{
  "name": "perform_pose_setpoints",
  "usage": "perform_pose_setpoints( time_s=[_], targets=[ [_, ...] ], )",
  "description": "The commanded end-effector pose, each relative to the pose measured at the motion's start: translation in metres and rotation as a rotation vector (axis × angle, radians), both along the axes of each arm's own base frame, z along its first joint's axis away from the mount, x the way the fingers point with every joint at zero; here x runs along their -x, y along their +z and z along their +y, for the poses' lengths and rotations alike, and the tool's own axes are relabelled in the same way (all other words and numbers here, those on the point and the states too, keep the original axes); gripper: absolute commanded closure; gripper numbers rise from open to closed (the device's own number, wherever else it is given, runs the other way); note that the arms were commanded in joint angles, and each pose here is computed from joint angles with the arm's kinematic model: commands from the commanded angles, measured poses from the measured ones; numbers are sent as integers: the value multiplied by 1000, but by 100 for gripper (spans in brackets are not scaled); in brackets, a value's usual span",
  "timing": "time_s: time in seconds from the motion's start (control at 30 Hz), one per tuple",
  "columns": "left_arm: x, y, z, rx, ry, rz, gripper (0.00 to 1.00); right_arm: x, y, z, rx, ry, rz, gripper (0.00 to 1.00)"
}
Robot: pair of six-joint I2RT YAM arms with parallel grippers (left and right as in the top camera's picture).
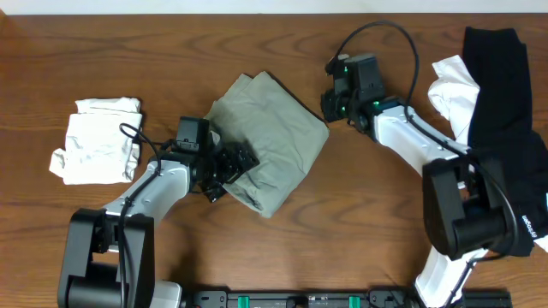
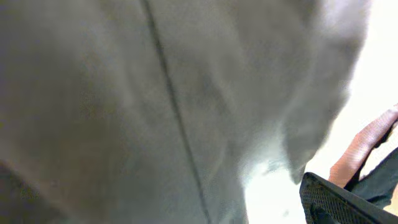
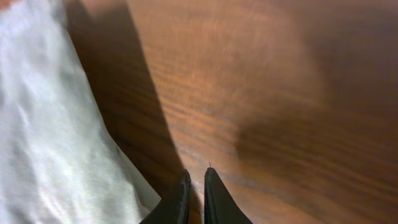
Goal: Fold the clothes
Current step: 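Grasp the folded khaki trousers' near edge with the left gripper, then lift the folded trousers with the left gripper and carry them leftward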
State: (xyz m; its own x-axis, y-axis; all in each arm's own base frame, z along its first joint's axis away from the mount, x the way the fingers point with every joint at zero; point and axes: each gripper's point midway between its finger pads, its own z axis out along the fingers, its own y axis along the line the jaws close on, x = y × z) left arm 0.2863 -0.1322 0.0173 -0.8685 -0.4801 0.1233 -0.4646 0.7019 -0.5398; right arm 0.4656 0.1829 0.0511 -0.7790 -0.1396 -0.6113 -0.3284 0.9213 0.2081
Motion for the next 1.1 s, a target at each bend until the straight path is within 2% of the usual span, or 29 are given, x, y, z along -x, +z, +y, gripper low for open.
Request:
perform_pose_setpoints(
  time_s=[0.0,0.27,0.5,0.73,1.07],
  targets=[
    [29,-32,12,-79,26,142,2,6,-17,8,-20,13,47,92],
    [17,-31,12,-76,45,97,2,21,-32,17,-39,53,122,93],
    [12,-35,23,-144,64,74,2,47,-42,26,-17,123,203,92],
    [28,-39,26,-162,61,142,2,49,-43,28,-14,131,208,93],
    [17,-40,31,-194,76,95,2,56,-46,26,-5,130,241,95]
  ],
)
